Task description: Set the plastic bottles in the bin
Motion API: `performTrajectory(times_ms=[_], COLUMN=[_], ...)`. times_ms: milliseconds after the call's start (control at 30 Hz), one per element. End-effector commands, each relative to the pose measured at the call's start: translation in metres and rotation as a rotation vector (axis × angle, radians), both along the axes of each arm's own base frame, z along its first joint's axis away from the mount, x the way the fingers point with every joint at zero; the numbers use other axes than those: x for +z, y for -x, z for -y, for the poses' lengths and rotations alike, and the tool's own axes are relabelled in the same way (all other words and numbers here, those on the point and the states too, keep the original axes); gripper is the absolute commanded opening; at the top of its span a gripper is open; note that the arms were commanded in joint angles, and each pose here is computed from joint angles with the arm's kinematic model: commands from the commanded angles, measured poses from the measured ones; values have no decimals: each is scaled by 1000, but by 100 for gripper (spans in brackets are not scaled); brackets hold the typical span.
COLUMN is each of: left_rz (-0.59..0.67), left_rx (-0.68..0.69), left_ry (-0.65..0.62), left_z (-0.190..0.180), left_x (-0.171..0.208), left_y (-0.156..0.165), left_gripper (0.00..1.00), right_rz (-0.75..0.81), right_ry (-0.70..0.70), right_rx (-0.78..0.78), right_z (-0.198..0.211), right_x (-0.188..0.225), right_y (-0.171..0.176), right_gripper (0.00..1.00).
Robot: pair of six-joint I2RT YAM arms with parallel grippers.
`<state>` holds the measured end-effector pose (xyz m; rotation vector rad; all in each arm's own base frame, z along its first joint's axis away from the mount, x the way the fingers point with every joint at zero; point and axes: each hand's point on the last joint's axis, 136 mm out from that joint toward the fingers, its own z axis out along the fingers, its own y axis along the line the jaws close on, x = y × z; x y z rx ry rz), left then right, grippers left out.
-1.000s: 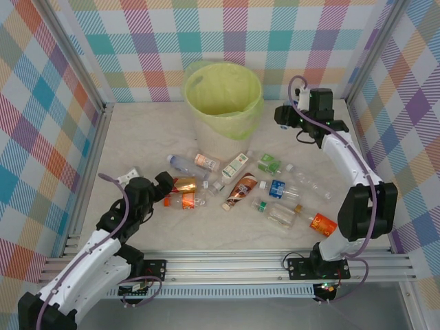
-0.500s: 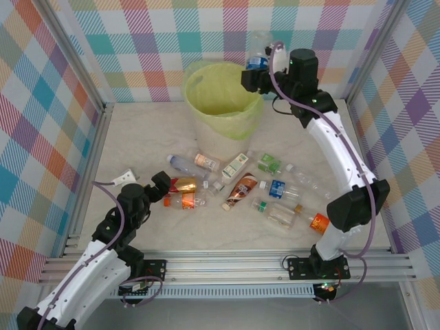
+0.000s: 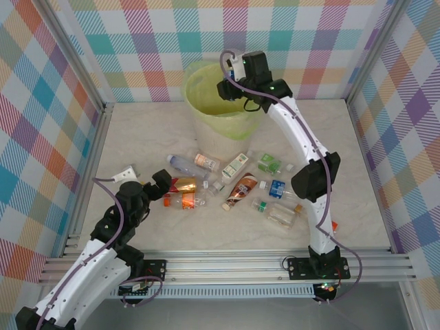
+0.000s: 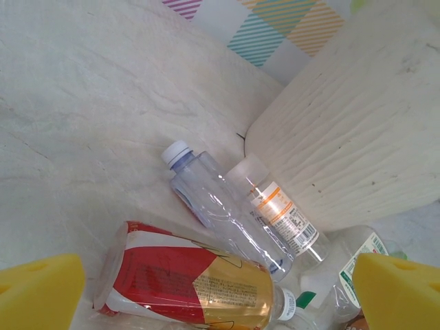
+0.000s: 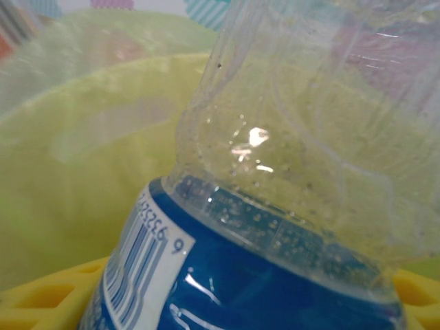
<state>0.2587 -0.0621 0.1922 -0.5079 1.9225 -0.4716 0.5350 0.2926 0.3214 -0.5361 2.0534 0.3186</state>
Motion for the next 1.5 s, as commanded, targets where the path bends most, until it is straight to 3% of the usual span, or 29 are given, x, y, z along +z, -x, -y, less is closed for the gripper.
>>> performTrajectory(times_ms=[0,200,500,967,1267,1467], left_rz=[8,-16,-48,-104,-130,-128], left_rx=[69,52,35,4,44,26], left_ry=[3,-12,-8,39,64,104], left_z=[-13,-10,-4,8,5,12], left_x=[3,-1,-10,-21,-27,-30], left_y=[0,-3,-7,-10,-11,-15], left_gripper=[100,100,100,100,100,100], right_rz=[46,7,41,78,167,223], right_ry=[159,282,329,116,-101,-236], right_rx=[-136,-174,-223,-135,-41,18], right_z=[25,33,40,23,26,35], right_x=[2,-22,0,57,90,89], right_y=[-5,-1,16,61,111,150], right_gripper=[63,69,78,99,100,100])
